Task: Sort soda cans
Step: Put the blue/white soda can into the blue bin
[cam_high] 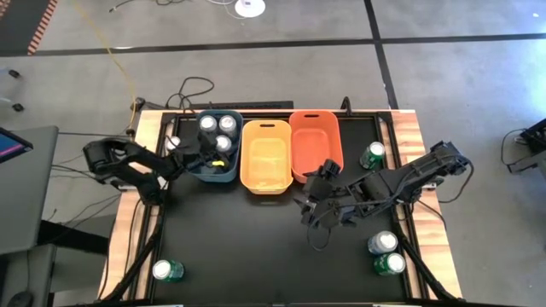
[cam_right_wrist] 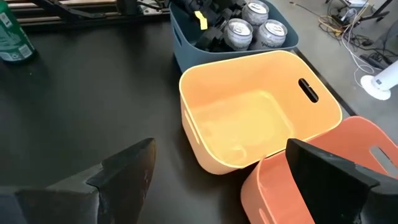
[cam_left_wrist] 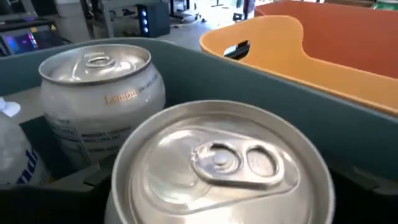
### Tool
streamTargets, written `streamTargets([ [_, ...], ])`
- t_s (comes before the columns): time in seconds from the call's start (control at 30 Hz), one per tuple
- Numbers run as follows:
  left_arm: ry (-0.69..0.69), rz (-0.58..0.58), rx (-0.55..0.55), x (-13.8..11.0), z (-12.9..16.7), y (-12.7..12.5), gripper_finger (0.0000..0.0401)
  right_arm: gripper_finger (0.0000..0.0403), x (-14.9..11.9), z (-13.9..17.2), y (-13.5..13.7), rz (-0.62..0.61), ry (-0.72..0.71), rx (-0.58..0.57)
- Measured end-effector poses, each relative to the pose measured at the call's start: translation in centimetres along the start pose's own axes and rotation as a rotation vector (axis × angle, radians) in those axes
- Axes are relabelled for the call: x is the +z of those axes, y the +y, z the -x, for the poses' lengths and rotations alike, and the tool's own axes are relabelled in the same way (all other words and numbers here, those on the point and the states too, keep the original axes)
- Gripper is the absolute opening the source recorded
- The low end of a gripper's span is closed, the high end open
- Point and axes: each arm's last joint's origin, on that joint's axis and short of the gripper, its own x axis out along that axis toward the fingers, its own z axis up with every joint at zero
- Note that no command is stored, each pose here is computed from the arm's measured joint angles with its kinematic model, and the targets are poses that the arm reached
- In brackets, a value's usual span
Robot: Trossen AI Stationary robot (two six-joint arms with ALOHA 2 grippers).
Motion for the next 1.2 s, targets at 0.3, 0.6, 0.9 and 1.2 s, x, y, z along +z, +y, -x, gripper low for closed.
streamTargets([
  [0.3, -0.13, -0.024, -0.034, 2.5, 1.2, -0.5, 0.0349, 0.0376, 0.0, 0.0, 0.0, -0.009, 0.0, 0.002],
  [0.6, -0.157, -0.146, -0.027, 5.0, 3.0, -0.4, 0.0347, 0.0376, 0.0, 0.0, 0.0, -0.013, 0.003, 0.006],
  [0.9, 0.137, -0.014, -0.004, 8.7, 5.5, -0.1, 0.0294, 0.0376, -0.1, 0.0, 0.0, -0.022, 0.025, 0.023],
  [1.2, 0.328, -0.016, -0.069, 12.0, 8.2, -1.1, 0.0129, 0.036, -0.4, 0.2, 0.1, -0.023, 0.04, 0.019],
])
